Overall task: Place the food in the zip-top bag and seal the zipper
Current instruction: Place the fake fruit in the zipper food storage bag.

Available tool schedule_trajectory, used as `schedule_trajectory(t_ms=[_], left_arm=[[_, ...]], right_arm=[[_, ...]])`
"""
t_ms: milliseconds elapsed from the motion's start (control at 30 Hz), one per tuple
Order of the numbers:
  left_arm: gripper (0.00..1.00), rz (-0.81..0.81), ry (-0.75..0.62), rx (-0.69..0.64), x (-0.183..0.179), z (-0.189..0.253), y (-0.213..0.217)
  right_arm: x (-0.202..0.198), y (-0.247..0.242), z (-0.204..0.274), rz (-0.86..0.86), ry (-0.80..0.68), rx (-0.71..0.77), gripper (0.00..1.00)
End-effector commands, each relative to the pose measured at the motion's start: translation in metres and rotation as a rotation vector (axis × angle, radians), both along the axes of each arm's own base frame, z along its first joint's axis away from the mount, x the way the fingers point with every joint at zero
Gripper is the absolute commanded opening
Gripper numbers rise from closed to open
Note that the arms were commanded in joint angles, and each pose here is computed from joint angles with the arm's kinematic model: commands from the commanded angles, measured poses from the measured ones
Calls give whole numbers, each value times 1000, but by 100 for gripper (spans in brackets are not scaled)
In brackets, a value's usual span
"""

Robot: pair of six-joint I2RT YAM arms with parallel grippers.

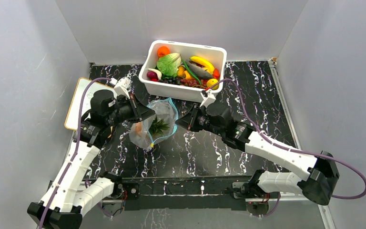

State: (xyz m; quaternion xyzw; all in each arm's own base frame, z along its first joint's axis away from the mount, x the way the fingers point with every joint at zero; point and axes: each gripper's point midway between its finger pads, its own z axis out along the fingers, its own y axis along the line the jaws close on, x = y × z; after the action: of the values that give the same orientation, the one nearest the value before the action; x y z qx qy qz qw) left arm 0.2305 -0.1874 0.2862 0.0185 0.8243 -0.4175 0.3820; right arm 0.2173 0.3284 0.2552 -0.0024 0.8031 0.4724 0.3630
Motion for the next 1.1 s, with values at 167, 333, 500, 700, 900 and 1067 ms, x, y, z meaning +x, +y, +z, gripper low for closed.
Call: schedule_trajectory(t_ms=[167,333,500,700,900,1067], left_arm=[[8,12,-114,134,1,3,17],[26,-54,-92,233,4,-24,18],[48,-119,-46,284,-4,-32,19],[70,-225,-209,211,-2,-4,0],[68,-209,-205,333,17,-17,-5],[64,-226,-168,357,18,-39,-13]], right_arm=[[10,6,13,-19,-81,51,0],[17,4,-3,-58,-64,39,0],[17,2,-9,-75,-37,41,0],[16,11,-1,-54,-23,84,0],[15,12,1,-46,-22,85,0],[18,11,-5,-58,-25,64,0]])
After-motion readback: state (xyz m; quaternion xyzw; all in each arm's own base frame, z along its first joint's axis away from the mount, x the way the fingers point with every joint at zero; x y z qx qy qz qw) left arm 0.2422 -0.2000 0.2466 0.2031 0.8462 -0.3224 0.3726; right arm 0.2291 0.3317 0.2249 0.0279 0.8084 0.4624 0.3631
